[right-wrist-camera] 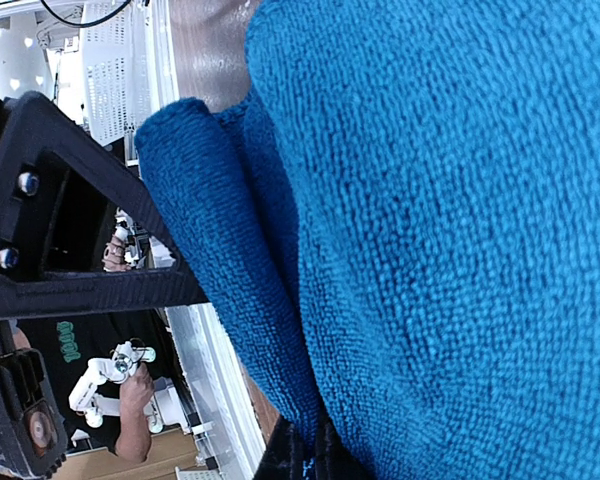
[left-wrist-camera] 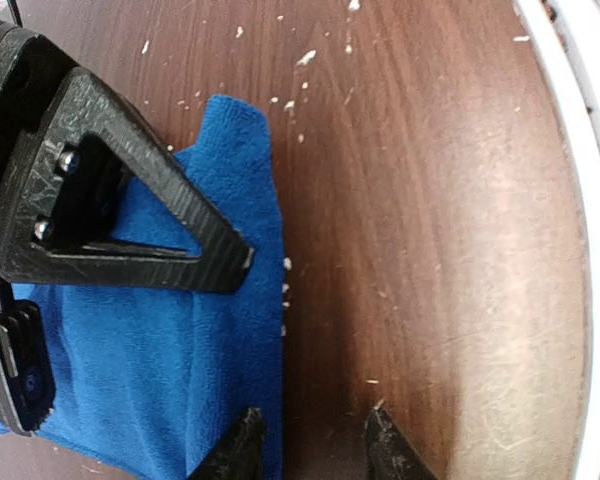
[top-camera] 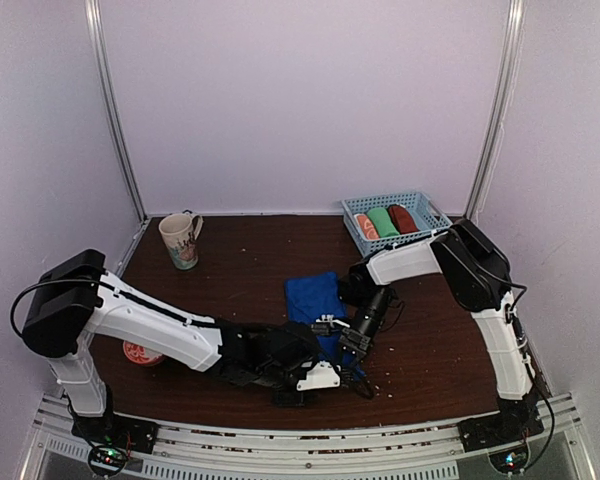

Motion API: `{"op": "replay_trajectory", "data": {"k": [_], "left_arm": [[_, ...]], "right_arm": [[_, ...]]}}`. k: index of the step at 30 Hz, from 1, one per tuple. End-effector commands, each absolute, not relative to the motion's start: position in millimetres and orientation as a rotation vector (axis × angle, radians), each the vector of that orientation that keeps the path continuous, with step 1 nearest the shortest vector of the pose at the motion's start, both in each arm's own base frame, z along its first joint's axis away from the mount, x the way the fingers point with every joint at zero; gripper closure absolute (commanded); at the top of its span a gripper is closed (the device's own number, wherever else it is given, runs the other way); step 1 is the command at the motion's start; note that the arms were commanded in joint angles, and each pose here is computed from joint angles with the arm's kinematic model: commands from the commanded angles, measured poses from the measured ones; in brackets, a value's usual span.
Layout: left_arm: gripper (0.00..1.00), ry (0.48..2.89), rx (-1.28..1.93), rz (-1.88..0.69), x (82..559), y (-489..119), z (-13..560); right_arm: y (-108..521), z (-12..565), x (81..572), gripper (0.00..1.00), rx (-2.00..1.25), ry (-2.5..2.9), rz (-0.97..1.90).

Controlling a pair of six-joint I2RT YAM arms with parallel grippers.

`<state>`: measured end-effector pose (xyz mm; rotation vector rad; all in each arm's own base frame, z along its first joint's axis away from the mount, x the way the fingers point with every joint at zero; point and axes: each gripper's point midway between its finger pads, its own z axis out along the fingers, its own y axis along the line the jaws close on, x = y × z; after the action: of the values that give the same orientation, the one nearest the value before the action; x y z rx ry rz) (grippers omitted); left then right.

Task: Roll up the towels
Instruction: Roll the towel at the center of the board.

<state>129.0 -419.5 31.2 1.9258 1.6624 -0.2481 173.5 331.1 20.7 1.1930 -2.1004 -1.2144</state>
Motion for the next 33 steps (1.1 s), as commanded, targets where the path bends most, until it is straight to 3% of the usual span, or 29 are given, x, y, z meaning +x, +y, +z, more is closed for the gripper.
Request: {"op": "replay_trajectory", "data": {"k": [1,14,21,33], "left_arm": [[0.63,1.592,1.919,-0.135,146,-427,37],[0.61,1.551,1.929,-0.111,150,-431,30],[0.62,1.479,1.906,-0.22,140,-442,63],[0.62,1.538,1.994,-0.116,145,-435,19]], "right_arm": [[317,-5,167,1.0,1.236,-2.094,-1.077],[317,-7,159,1.0,1.219,-2.053,-1.09],[318,-6,159,1.0,1.217,-2.048,-1.1],[318,-5,157,1.0,1.211,-2.034,-1.108]]}}
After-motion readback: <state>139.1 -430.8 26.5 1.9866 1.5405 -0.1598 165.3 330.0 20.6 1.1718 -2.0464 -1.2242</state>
